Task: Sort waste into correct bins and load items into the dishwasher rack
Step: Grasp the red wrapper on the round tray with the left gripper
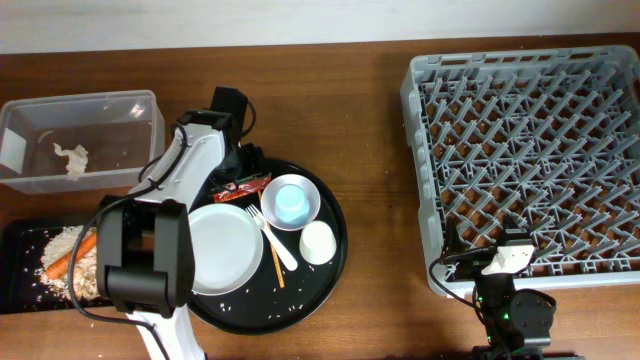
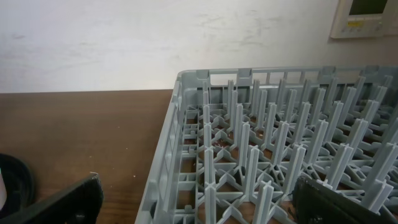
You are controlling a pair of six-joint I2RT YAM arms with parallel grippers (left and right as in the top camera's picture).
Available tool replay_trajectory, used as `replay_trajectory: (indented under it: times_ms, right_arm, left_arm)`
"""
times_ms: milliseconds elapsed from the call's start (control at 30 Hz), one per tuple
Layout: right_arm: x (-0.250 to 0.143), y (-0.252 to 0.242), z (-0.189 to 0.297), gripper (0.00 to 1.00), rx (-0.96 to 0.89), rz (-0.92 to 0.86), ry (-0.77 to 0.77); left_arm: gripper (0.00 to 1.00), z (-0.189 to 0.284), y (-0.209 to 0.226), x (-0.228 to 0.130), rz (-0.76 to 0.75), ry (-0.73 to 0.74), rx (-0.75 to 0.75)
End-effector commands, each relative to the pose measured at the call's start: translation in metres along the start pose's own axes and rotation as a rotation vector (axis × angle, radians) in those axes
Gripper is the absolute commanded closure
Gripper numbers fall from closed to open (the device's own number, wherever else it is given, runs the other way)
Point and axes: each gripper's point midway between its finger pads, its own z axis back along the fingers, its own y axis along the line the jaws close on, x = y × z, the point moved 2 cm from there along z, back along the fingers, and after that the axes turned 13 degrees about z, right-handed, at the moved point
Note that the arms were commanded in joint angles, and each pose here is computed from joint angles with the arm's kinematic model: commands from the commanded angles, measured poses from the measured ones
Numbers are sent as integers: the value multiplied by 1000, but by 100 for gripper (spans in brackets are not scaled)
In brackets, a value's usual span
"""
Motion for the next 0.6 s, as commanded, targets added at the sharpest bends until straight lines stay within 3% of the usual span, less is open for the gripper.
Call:
replay_trajectory:
  times_ms: [0, 233, 367, 433, 467, 500, 533, 567]
  right_arm:
    - [-2, 1, 0, 1, 4, 7, 1]
    - [-2, 1, 0, 1, 4, 7, 1]
    - [-2, 1, 0, 1, 4, 7, 1]
    - [-2, 1, 0, 1, 4, 7, 1]
    - [-2, 1, 0, 1, 4, 7, 1]
    - [-2, 1, 0, 1, 4, 7, 1]
    - [-2, 1, 0, 1, 4, 7, 1]
    - [-2, 1, 0, 1, 4, 7, 1]
  left_arm:
    - [17, -3, 1, 1, 16, -27, -2]
    - [21, -30, -10, -1, 21, 6, -30]
    - [32, -42, -9, -6, 17, 30, -10]
    - [45, -43, -9, -6, 16, 32, -7]
    - [58, -42, -9, -5, 17, 30, -8]
    - [63, -42, -9, -5, 17, 30, -9]
    - [80, -42, -9, -5, 16, 31, -8]
    - [86, -41, -8, -6, 16, 34, -5]
